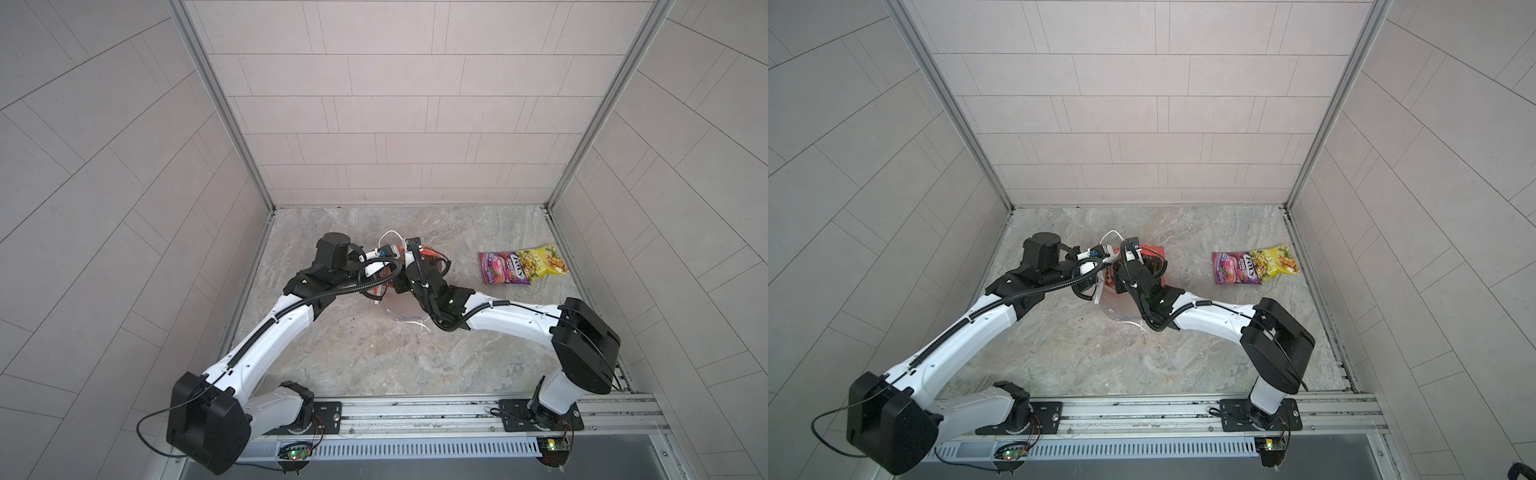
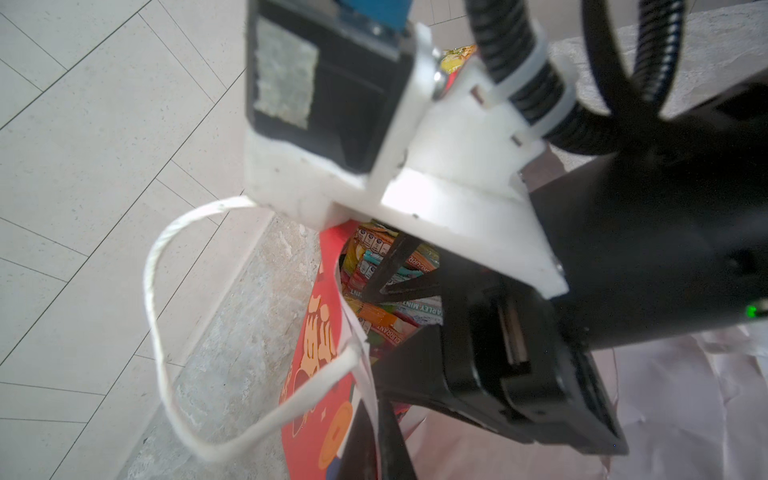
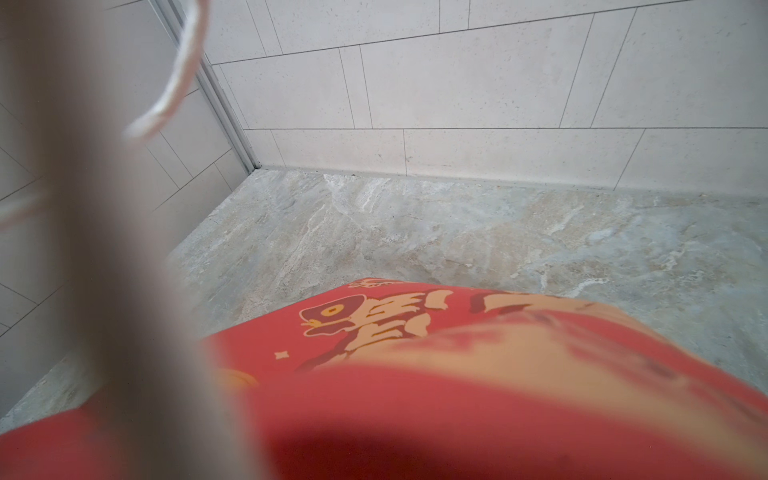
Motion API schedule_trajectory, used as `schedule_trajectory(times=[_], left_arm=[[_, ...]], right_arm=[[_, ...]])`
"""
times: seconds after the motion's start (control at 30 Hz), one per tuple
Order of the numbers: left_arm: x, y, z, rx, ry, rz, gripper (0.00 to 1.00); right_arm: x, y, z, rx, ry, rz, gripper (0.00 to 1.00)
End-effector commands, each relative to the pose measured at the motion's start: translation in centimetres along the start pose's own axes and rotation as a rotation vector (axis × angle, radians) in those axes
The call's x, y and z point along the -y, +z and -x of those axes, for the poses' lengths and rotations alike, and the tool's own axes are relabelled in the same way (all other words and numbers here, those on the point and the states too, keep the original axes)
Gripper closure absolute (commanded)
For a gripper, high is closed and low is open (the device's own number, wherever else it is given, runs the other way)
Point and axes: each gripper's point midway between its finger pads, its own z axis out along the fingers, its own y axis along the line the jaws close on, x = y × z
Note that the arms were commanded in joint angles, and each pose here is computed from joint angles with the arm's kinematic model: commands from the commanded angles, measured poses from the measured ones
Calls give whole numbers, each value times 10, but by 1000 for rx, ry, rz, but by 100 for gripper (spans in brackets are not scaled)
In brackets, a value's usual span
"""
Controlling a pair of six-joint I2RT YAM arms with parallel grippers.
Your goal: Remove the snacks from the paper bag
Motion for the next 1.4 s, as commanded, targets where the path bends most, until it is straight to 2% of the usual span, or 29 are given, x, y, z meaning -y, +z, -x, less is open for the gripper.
schedule_trajectory(times=[0.0,0.2,0.37,0.73,1.2,1.37], left_arm=[[1,-9,32,112,39,3,100],[-1,-8,33,113,26,12,100],[-8,-10,35,114,1,44,100],[1,-16,39,136,35,18,100],[3,-16,38,133,43,15,100],[3,-15,38,131,45,15,100]], right_arm=[[5,-9,-35,-72,-62,-12,46],[-11,-39,-34,-25,-161,42,46],[-17,-44,-50,-25,-205,51,46],[1,-4,-53,-92,-167,-35,46],[22,43,-65,-93,-134,-142,45],[28,56,-71,-94,-119,-141,51]])
